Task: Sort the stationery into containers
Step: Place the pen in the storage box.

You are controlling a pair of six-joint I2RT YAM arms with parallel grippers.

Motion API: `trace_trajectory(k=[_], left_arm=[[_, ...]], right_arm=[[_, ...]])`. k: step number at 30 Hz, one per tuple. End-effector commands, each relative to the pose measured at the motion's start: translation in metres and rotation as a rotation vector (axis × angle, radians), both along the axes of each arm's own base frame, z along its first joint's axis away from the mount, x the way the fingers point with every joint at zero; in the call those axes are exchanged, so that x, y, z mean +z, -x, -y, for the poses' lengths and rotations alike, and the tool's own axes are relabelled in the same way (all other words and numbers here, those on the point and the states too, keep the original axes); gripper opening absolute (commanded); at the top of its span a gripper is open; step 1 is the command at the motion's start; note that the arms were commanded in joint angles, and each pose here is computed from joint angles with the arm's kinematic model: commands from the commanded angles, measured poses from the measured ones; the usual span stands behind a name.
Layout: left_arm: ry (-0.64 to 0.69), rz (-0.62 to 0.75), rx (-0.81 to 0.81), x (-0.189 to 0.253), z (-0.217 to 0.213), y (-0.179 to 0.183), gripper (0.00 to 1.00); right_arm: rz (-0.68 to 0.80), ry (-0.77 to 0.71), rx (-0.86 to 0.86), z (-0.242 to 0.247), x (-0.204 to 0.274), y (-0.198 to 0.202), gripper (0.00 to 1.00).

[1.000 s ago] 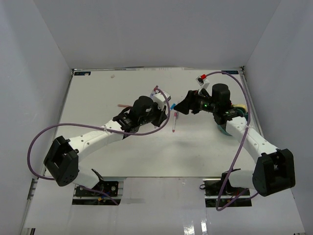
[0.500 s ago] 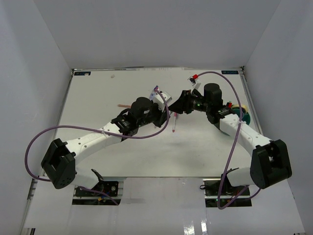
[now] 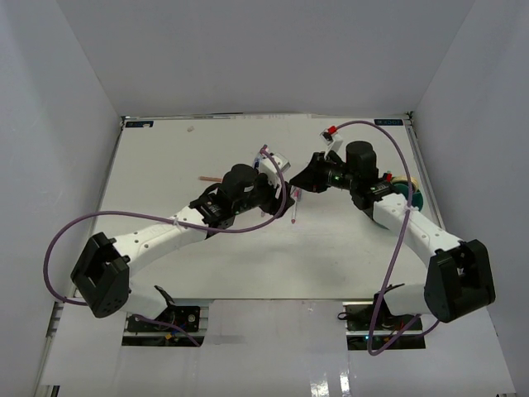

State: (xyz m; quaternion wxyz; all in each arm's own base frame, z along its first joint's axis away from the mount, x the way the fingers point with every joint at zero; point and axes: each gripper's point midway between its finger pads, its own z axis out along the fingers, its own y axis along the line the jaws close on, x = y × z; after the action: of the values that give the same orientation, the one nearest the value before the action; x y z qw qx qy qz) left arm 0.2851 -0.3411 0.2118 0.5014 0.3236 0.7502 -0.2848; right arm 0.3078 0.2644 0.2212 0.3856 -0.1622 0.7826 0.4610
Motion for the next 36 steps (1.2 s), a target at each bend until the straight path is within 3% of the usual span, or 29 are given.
trace_trajectory(k=[1, 5, 9, 14, 21, 36], left_arm=[[0.013, -0.013, 0.07, 0.002, -0.004, -0.007, 0.83], [-0.047, -0.096, 0.199, -0.018, -0.022, -0.013, 0.98], [-0.071, -0.181, 0.27, -0.037, -0.032, -0.011, 0.98], [-0.099, -0.274, 0.32, -0.06, -0.041, -0.004, 0.98], [-0.124, -0.307, 0.333, -0.072, -0.045, 0.0, 0.98], [-0.111, -0.33, 0.334, -0.075, -0.042, 0.0, 0.98]], right_arm=[[0.11, 0.107, -0.166, 0.035, 0.018, -0.025, 0.08], [0.155, 0.342, -0.444, 0.105, 0.01, -0.051, 0.08], [0.196, 0.569, -0.745, 0.188, 0.012, -0.064, 0.08], [0.177, 0.68, -0.919, 0.245, 0.014, -0.061, 0.08], [0.134, 0.688, -1.005, 0.28, 0.01, -0.062, 0.08], [0.026, 0.656, -0.994, 0.286, -0.054, -0.074, 0.08]])
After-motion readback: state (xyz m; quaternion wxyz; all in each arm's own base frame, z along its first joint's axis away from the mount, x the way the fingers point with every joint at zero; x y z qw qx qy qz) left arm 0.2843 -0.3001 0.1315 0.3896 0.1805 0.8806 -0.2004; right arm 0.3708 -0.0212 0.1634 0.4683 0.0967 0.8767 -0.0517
